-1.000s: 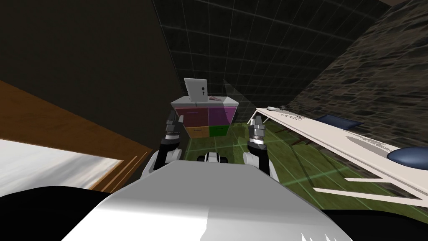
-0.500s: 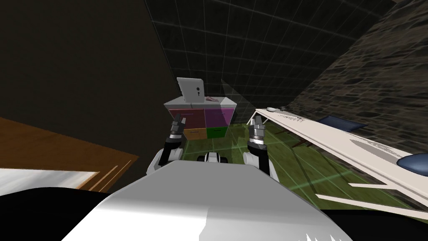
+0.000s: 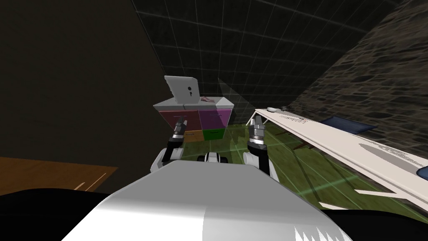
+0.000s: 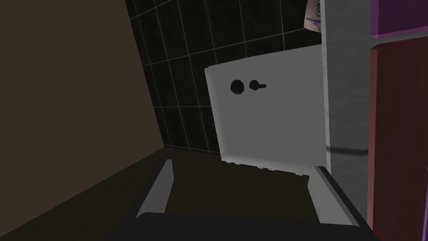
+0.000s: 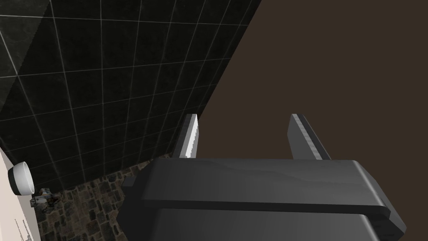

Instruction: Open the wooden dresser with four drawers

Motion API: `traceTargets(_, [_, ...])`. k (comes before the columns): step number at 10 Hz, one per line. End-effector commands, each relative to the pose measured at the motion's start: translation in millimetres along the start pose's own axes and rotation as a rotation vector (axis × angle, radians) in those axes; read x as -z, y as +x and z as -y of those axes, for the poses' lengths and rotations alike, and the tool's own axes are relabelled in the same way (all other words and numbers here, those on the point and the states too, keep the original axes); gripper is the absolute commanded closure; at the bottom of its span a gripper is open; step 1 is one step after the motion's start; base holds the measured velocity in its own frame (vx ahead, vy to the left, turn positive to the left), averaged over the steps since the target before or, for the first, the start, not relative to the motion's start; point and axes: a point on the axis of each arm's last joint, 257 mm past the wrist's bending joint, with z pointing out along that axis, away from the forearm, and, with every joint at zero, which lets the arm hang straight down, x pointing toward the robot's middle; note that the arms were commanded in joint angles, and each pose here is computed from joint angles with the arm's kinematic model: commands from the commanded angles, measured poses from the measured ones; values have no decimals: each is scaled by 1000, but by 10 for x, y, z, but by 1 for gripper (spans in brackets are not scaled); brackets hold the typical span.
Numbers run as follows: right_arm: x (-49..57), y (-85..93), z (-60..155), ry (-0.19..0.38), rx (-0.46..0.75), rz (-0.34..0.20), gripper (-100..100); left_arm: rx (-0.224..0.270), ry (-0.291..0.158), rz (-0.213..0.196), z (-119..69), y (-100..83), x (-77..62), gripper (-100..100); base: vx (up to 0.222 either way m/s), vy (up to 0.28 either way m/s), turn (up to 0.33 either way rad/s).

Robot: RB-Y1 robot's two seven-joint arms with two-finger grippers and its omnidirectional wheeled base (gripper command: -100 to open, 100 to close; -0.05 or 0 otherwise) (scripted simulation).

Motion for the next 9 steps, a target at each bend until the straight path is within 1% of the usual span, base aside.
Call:
traceTargets(1, [0,0,0,0,0,0,0,-9,-50,-8,-261,7,30,-100,103,-104,-3])
traceTargets(2, [0,0,0,0,0,0,0,-13,-77,-11,-398,9,43,-100,127,-159,-1])
traceTargets(5, [0,0,0,0,0,0,0,-18,-122,-13,-619,11,70,-100,156,-124,1])
traceTargets(8, [0,0,0,0,0,0,0,-17,-172,-10,-861,17,110,-100,99,-112,0])
traceTargets(9, [0,0,0,0,0,0,0,-13,-207,-4,-1029,28,144,-100,162,-170,-3])
